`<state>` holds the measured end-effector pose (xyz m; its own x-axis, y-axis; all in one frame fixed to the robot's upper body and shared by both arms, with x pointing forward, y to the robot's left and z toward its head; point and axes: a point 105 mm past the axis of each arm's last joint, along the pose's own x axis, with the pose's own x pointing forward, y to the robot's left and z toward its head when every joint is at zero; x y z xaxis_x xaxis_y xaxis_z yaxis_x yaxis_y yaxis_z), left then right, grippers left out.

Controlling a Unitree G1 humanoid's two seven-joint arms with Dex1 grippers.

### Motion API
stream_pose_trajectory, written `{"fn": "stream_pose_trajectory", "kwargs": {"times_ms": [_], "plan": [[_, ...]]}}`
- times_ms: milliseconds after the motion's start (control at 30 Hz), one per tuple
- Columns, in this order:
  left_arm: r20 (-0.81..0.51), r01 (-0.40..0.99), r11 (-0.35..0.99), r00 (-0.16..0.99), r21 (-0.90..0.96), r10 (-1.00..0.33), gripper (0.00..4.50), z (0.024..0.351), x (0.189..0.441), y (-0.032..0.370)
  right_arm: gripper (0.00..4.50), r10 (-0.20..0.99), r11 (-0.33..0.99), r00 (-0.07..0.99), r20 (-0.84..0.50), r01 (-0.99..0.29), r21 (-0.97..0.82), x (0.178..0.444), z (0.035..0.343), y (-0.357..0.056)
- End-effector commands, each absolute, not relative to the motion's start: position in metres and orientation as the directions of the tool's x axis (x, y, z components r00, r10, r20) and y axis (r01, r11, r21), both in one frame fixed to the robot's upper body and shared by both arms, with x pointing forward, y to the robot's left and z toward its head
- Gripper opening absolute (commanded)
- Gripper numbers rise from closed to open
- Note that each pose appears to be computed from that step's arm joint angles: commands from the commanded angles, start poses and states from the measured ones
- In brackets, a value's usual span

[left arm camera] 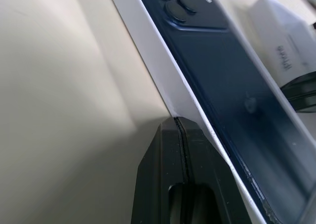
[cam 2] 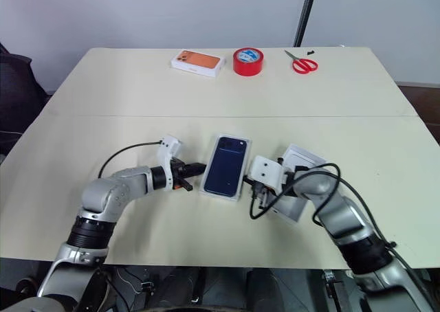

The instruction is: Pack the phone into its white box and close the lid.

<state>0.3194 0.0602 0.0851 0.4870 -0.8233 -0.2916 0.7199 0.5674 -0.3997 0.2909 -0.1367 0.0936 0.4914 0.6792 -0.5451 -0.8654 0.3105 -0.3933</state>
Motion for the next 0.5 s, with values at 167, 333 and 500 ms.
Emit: {"fn": "stream_pose_trajectory", "kwargs": {"times_ms": [167,333,500], "plan": [[-0.211,0.826,0.352,0.286,-0.441,-0.935,0.0,0.09,0.291,-0.001,0.03,0.686,0.266,0.456,-0.567,-0.882,-0.389,0.274,0.096,-0.146],[-0.198,0.86,0.268,0.199,-0.435,-0.96,0.0,0.093,0.286,-0.013,0.03,0.64,0.273,0.482,-0.599,-0.871,-0.409,0.276,0.096,-0.167],[-0.209,0.882,0.204,0.124,-0.424,-0.97,0.0,0.092,0.282,-0.026,0.03,0.61,0.276,0.496,-0.618,-0.864,-0.422,0.277,0.094,-0.18]]}}
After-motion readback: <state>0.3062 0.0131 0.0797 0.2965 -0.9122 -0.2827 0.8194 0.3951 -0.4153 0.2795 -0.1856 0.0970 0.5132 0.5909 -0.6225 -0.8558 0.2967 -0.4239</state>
